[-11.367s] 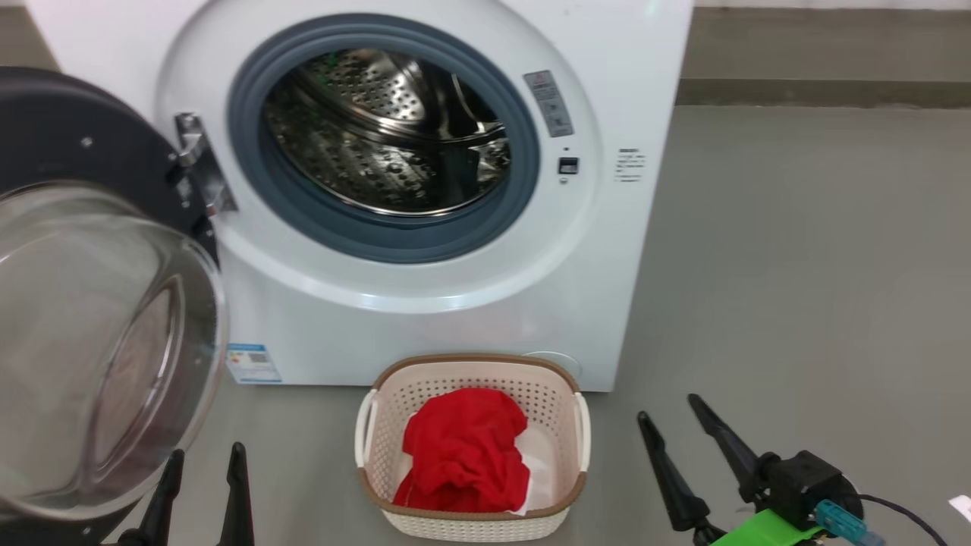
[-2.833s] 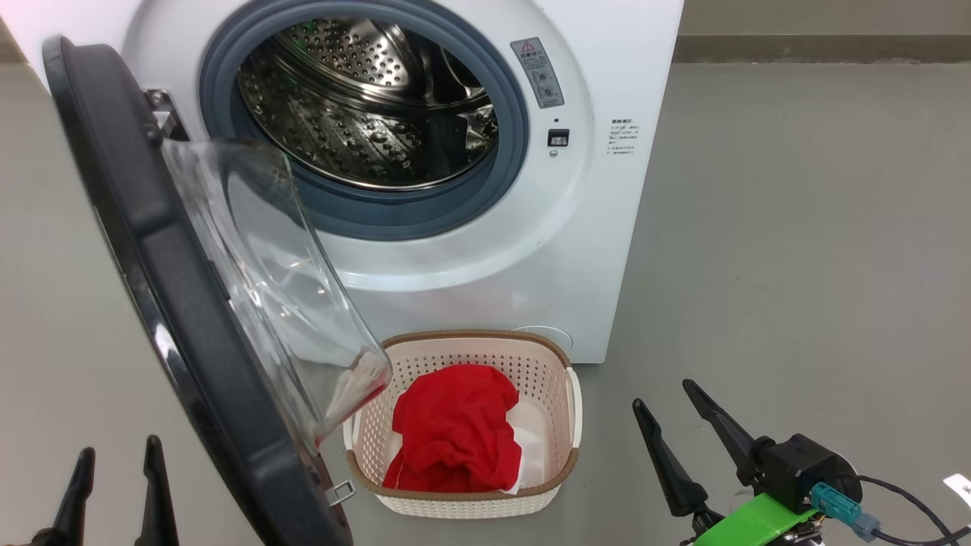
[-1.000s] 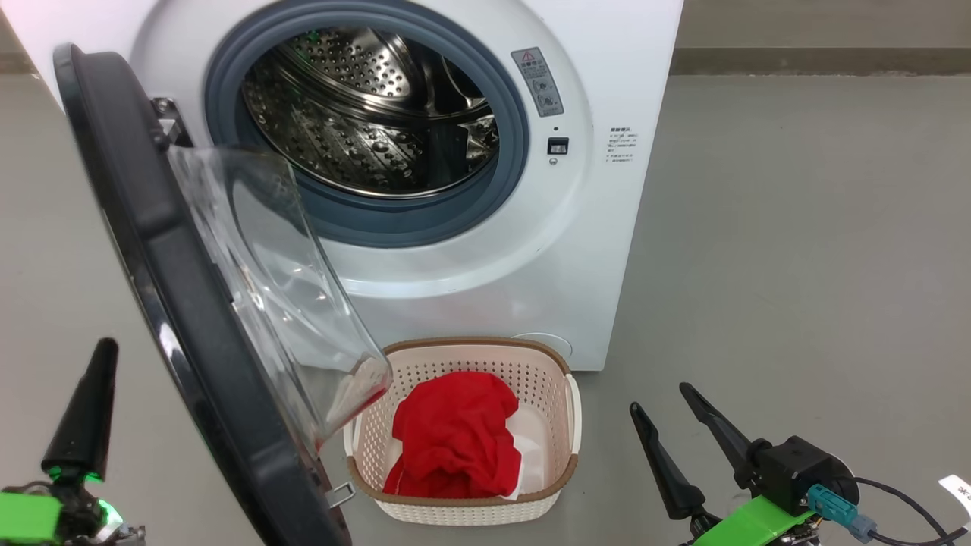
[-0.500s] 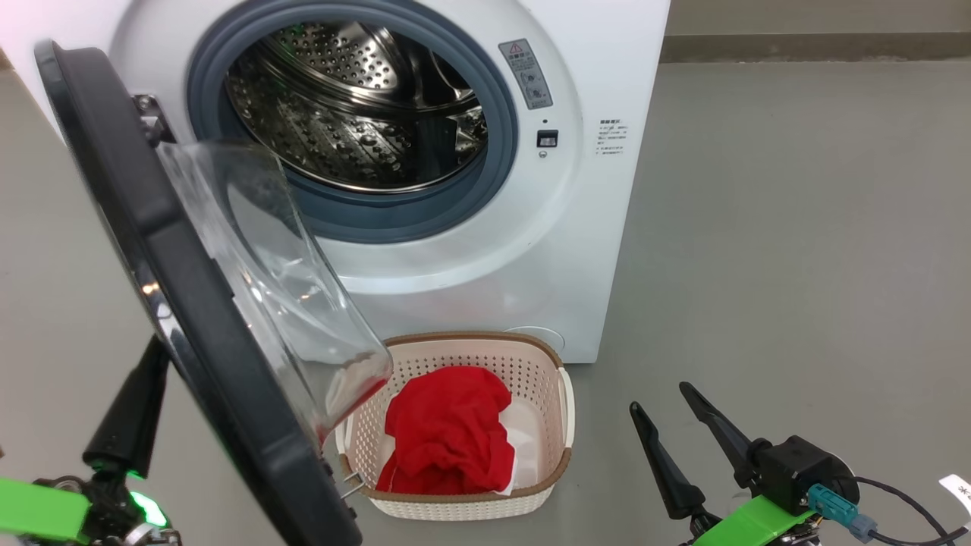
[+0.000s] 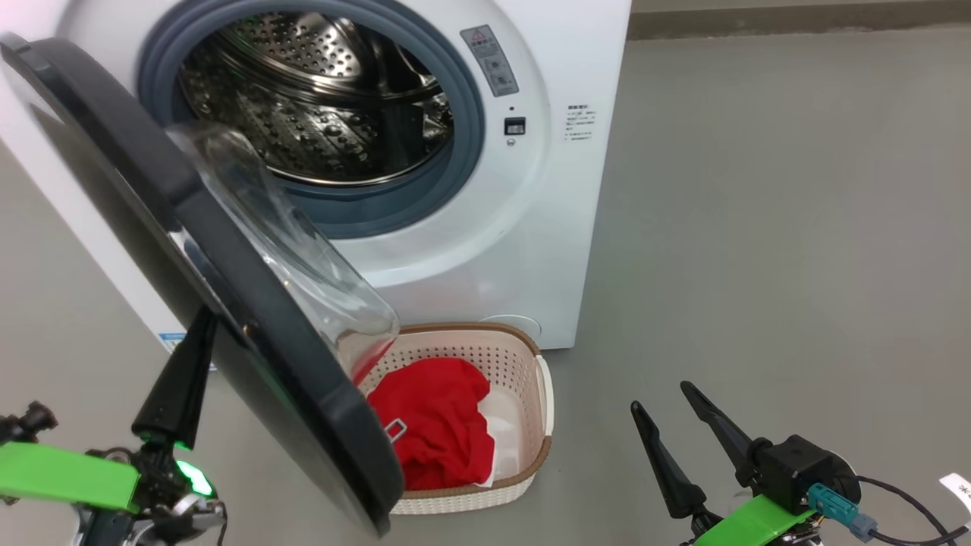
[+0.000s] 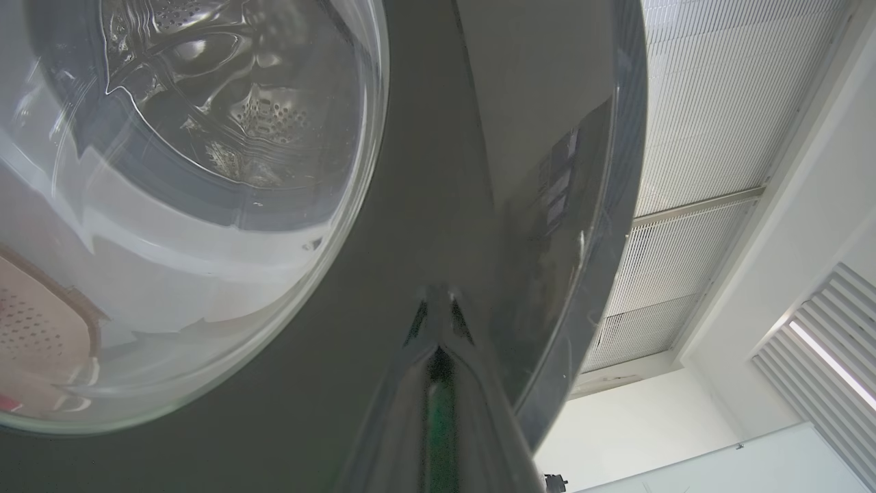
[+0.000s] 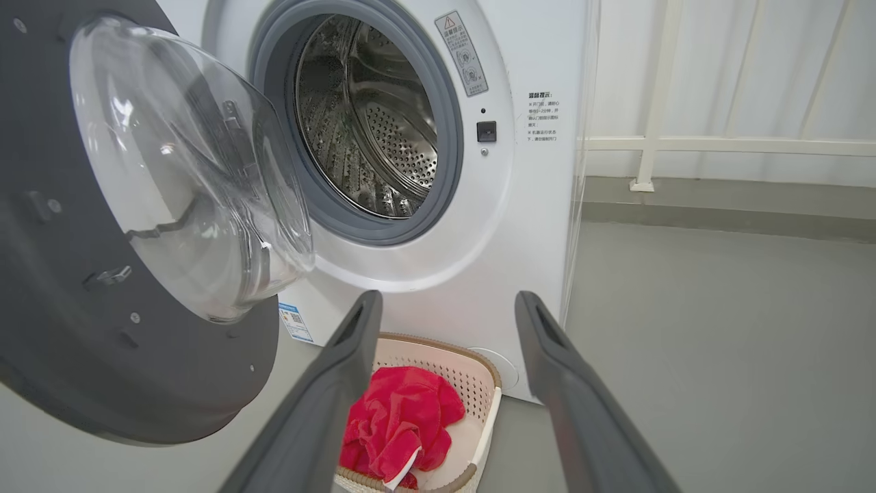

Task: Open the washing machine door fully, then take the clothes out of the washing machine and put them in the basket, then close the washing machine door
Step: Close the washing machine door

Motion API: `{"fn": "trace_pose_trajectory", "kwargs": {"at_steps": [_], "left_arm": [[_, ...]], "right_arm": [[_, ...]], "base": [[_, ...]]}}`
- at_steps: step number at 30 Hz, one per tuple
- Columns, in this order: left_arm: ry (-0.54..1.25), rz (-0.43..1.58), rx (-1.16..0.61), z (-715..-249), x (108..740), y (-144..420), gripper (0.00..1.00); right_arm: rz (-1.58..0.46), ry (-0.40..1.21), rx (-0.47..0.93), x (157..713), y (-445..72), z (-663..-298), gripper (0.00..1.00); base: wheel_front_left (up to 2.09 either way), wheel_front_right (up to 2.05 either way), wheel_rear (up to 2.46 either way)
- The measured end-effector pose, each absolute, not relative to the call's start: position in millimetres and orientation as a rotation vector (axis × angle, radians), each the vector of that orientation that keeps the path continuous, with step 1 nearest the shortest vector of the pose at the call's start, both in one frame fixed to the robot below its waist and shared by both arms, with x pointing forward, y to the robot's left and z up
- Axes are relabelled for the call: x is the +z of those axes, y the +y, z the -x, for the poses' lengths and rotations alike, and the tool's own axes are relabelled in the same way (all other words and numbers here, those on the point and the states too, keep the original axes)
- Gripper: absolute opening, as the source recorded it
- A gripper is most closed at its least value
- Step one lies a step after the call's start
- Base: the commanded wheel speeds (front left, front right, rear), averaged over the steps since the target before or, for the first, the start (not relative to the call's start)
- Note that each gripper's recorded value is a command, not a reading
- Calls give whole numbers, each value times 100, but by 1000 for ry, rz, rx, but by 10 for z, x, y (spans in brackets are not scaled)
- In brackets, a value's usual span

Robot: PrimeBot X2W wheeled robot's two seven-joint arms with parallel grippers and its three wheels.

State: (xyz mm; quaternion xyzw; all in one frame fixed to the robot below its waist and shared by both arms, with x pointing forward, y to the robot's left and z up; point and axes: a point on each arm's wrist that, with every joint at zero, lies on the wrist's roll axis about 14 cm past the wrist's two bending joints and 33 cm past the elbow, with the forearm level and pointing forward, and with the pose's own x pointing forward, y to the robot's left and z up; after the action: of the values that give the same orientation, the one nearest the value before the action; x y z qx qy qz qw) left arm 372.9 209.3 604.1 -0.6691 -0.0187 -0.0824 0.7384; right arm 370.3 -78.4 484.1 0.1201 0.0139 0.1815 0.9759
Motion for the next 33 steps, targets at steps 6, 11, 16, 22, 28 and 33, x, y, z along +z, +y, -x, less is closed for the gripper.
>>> {"fn": "trace_pose_trajectory", "kwargs": {"at_steps": [6,11,16,22,28,33], "left_arm": [[-29,1496,-201,-3939,6043,1934,0],[-5,1512,-250,-4131,6081,1714,0],[-5,1528,-265,-4338,6101,1604,0],[2,1543,-285,-4609,6128,1464,0],[16,1566,-328,-4942,6172,1264,0],[36,1583,-357,-5160,6182,1105,0]], "right_arm": [[-242,34,337,4810,-882,-3715,100],[-242,29,310,4814,-971,-3749,100],[-243,42,276,4758,-1075,-3736,100],[-241,44,240,4736,-1191,-3779,100],[-238,61,201,4664,-1317,-3821,100],[-228,66,179,4637,-1394,-3866,100]], "base": [[0,0,0],[0,0,0],[0,0,0],[0,0,0],[0,0,0],[0,0,0]]}}
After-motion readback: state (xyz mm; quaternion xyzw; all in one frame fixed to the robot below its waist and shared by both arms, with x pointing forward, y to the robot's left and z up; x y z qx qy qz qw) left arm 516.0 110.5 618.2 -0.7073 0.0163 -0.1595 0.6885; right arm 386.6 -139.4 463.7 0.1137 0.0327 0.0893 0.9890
